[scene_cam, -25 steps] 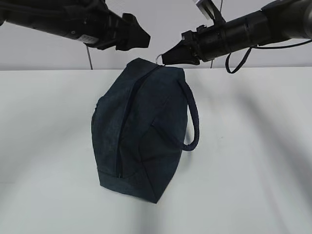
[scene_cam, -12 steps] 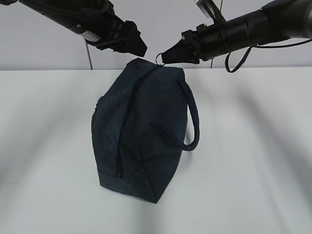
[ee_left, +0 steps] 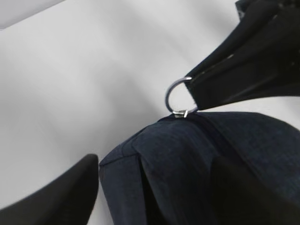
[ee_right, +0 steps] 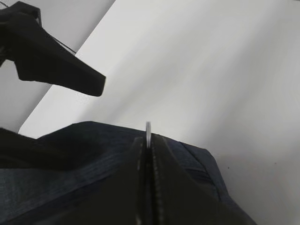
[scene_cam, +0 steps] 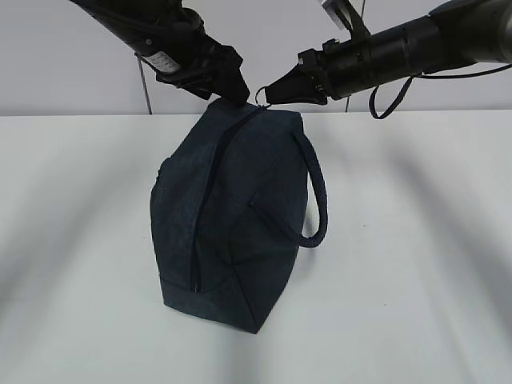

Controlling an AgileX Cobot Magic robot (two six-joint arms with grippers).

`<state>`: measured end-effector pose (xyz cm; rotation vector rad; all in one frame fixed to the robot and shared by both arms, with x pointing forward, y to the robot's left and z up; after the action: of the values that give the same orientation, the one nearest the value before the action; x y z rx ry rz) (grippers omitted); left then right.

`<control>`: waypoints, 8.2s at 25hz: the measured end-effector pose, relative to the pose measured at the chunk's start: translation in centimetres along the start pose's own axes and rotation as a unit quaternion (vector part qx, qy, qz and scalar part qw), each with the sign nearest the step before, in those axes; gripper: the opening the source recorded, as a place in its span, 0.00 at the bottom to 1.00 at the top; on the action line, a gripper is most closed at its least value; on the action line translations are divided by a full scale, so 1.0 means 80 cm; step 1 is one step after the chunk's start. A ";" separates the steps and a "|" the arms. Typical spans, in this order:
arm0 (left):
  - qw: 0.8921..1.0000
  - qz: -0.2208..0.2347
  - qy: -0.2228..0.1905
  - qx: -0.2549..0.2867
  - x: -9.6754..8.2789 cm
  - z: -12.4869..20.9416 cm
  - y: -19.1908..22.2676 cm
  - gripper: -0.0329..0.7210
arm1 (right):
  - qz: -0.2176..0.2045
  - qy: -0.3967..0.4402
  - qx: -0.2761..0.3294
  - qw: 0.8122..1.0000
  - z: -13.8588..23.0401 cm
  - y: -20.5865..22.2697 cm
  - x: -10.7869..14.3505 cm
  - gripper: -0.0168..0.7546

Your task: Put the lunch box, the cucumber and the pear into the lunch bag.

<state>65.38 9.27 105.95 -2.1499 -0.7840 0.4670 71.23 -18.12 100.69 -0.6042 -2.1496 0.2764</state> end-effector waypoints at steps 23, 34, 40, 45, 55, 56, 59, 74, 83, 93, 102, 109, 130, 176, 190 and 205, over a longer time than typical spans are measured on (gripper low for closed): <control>1.000 0.010 -0.022 0.014 0.001 0.003 0.011 0.09 | 0.000 0.000 -0.001 1.000 0.000 0.000 0.000 0.02; 0.999 0.018 -0.026 0.015 0.000 0.003 0.011 0.06 | 0.009 0.001 -0.010 1.000 -0.002 0.000 -0.002 0.02; 0.999 0.028 -0.017 0.016 -0.005 0.002 0.003 0.06 | 0.016 0.005 -0.017 1.000 -0.005 -0.007 -0.010 0.02; 0.999 0.044 -0.008 0.007 -0.012 -0.002 -0.007 0.06 | 0.020 0.026 -0.016 0.999 -0.001 -0.015 -0.031 0.02; 0.997 0.082 0.011 0.005 -0.023 -0.002 -0.010 0.06 | 0.004 0.066 0.005 0.998 0.019 0.003 -0.060 0.02; 0.996 0.084 0.013 0.005 -0.024 -0.003 -0.012 0.06 | 0.004 0.067 0.005 0.998 0.020 0.003 -0.061 0.02; 0.996 0.087 0.020 0.003 -0.027 -0.005 -0.022 0.06 | 0.004 0.068 0.006 0.998 0.020 0.004 -0.062 0.02; 0.991 0.126 0.038 -0.037 -0.045 -0.017 -0.050 0.04 | 0.069 0.060 0.019 0.996 0.025 0.002 -0.080 0.02; 0.989 0.130 0.045 -0.050 -0.050 -0.021 -0.063 0.04 | 0.082 0.063 0.023 0.994 0.027 0.003 -0.084 0.02; 0.997 0.050 0.034 -0.036 -0.030 -0.019 -0.059 0.20 | 0.077 0.068 0.020 0.994 0.026 0.003 -0.083 0.02; 0.998 0.055 0.025 -0.018 -0.022 -0.011 -0.031 0.46 | 0.065 0.075 0.016 0.995 0.025 0.003 -0.080 0.02; 0.998 0.063 0.014 0.006 -0.014 0.000 0.002 0.47 | 0.058 0.078 0.015 0.995 0.025 0.004 -0.078 0.02; 0.995 0.093 0.036 -0.006 -0.020 -0.002 0.006 0.06 | 0.065 0.075 0.016 0.995 0.025 0.003 -0.080 0.02; 0.987 0.127 0.085 -0.042 -0.040 -0.014 -0.032 0.06 | 0.137 0.097 0.020 0.986 0.026 -0.001 -0.094 0.23; 0.989 0.118 0.080 -0.033 -0.040 -0.014 -0.039 0.07 | 0.153 0.050 -0.007 0.987 0.005 -0.021 -0.073 0.73; 0.996 0.008 0.075 -0.054 -0.001 -0.015 0.002 0.71 | 0.276 -0.075 0.080 0.955 -0.010 -0.074 0.013 0.73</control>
<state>66.04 8.43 106.58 -2.2623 -0.7222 0.2730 69.47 -22.67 104.24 -1.1113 -2.0335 0.8131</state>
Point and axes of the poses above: a point on each arm's last joint axis where the gripper is mounted, y pointing out along that axis toward the gripper, x along the wrist's bending axis when the last joint is at zero, z = x × y, the point moved 1 cm from there along y, pointing out along that axis toward the gripper, and after that the axes turned 12 degrees about y, right-handed, at the moved point
